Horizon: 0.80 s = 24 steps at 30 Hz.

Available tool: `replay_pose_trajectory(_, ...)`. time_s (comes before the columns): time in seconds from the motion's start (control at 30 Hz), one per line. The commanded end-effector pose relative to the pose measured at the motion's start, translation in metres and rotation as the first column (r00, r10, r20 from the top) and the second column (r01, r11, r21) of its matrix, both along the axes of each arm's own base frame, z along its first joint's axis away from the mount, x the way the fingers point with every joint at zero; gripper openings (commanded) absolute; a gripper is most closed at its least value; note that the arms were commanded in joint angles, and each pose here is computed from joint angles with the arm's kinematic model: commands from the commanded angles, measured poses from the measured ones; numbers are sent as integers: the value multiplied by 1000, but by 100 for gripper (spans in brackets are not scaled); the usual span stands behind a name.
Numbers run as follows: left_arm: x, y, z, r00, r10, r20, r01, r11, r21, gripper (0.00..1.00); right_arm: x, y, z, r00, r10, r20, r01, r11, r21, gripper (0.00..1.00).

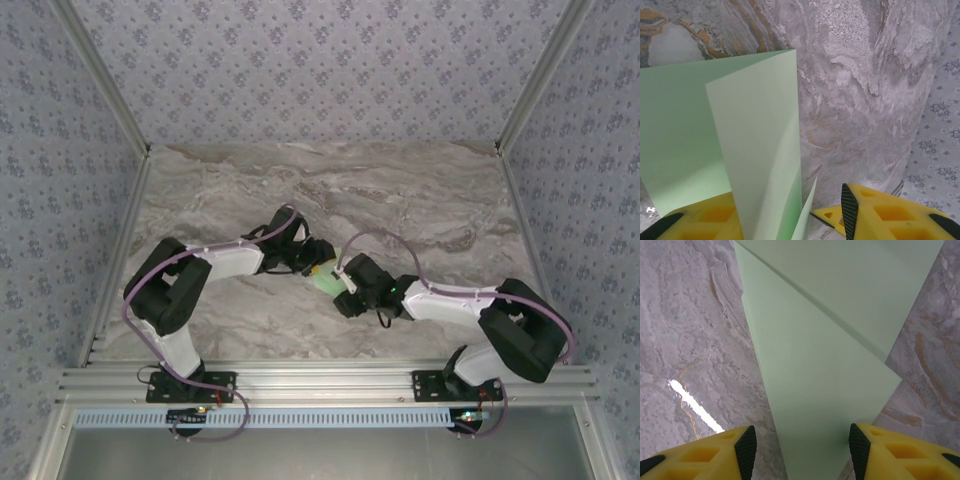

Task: Fold a paper plane with a square sheet of paper (fold left side to right side)
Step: Fourth fold the wing at the center of the table.

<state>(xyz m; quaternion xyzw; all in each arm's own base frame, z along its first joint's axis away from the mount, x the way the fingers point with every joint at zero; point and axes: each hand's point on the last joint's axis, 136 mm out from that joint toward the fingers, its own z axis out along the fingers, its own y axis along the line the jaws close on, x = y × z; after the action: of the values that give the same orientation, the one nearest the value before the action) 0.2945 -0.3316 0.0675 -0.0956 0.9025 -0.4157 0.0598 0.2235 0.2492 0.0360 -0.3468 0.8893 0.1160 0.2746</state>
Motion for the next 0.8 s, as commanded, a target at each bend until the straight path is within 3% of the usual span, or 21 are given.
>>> replay_pose_trajectory(0.0,2,-5,19,1000,0,4,0,1000,-25,44,10,7,6,998,9,57,-8,1000,-23,54)
replay_pose_trajectory(0.33,2,-5,26,1000,-6,12,7,1000,-25,45,10,9,0,998,8,58,-5,998,-57,43)
replay_pose_trajectory(0.77,2,12,34,999,-1,43,1,1000,8,49,6,10,-7,1000,-11,-1,11,1000,-19,9)
